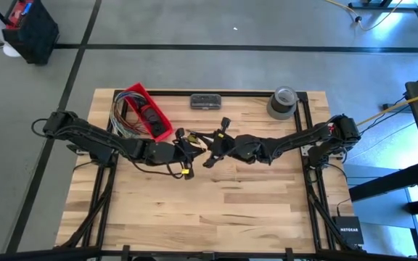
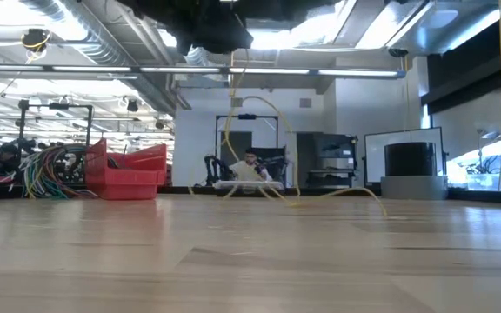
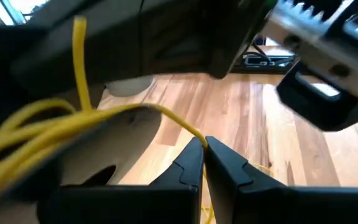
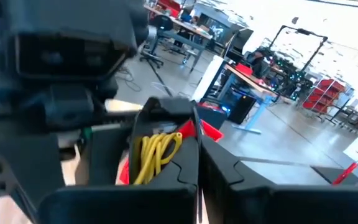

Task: Coil cords
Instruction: Coil the yellow wire on the spool

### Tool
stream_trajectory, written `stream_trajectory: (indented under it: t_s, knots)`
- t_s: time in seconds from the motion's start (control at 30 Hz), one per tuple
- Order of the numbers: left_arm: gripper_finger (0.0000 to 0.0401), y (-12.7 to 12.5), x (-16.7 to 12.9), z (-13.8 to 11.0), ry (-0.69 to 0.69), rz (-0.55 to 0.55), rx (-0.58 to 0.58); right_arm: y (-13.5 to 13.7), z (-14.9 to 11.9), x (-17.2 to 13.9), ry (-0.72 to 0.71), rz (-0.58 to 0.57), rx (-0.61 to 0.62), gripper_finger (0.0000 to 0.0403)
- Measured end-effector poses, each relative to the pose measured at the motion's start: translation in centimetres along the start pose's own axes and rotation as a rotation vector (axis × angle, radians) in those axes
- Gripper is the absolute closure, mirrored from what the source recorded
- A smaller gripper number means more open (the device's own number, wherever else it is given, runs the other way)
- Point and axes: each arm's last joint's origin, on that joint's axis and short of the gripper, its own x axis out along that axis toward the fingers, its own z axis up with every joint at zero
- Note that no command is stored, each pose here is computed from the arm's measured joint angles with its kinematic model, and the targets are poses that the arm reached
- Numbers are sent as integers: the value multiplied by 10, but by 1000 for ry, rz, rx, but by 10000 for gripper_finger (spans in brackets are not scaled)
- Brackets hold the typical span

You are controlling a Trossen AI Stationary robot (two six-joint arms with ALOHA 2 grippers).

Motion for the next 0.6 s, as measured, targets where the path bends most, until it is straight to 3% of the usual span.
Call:
stream_trajectory:
  t_s: [0.2, 0.6]
  knots:
    - [394, 1, 0, 0, 3, 14, 1, 2, 19, -6, -36, -18, 23, 397]
    - [394, 1, -1, 1, 2, 17, 13, -36, 72, -43, -188, -42, 79, 397]
